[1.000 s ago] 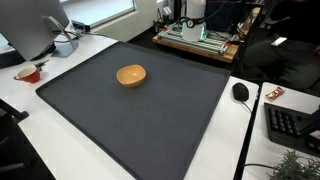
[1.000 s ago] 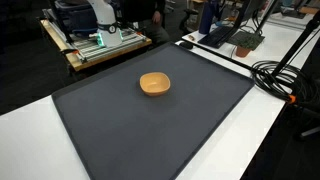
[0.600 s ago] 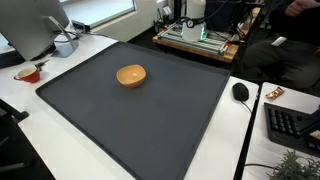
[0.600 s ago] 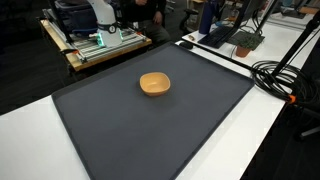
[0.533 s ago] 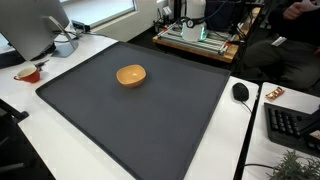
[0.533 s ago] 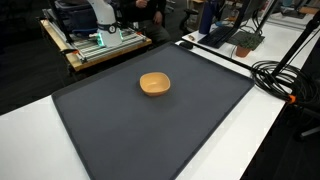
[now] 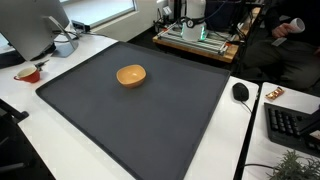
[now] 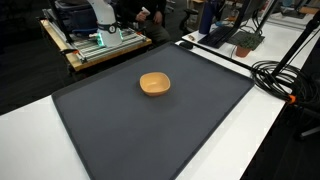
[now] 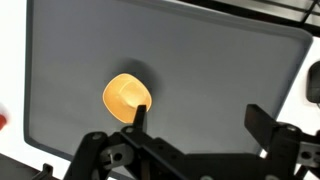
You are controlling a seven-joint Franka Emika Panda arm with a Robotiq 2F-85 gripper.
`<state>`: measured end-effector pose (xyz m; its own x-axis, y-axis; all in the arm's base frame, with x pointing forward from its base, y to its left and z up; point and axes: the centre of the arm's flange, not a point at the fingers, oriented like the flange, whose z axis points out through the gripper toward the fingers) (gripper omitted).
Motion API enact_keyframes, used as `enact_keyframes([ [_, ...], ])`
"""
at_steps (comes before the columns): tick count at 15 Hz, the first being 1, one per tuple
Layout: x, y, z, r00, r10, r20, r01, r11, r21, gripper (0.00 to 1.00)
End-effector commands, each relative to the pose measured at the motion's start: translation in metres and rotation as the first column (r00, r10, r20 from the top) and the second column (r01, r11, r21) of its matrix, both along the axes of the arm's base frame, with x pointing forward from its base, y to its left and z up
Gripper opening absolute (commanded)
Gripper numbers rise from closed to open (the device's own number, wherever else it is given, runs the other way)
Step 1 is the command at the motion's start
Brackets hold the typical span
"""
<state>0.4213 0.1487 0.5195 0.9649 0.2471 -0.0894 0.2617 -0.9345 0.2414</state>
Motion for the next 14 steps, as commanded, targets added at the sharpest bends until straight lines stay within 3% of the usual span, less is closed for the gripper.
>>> enact_keyframes([
  [1,0.009,-0.013,-0.054,0.998,0.009,0.065,-0.005,0.998,-0.056,1.0],
  [3,0.01,-0.021,-0.085,0.998,-0.015,0.054,0.017,0.999,-0.038,1.0],
  [5,0.007,-0.03,-0.115,0.997,-0.049,-0.053,0.049,0.999,-0.005,1.0],
  [6,0.008,-0.02,-0.091,1.0,-0.021,-0.006,0.02,0.999,-0.028,1.0],
  [8,0.006,-0.028,-0.113,0.998,-0.037,-0.054,0.036,0.999,-0.032,1.0],
  [12,0.007,-0.029,-0.117,0.997,-0.041,-0.062,0.039,0.999,-0.031,1.0],
  [14,0.005,-0.029,-0.135,0.999,-0.032,0.03,0.033,0.998,-0.048,1.0],
])
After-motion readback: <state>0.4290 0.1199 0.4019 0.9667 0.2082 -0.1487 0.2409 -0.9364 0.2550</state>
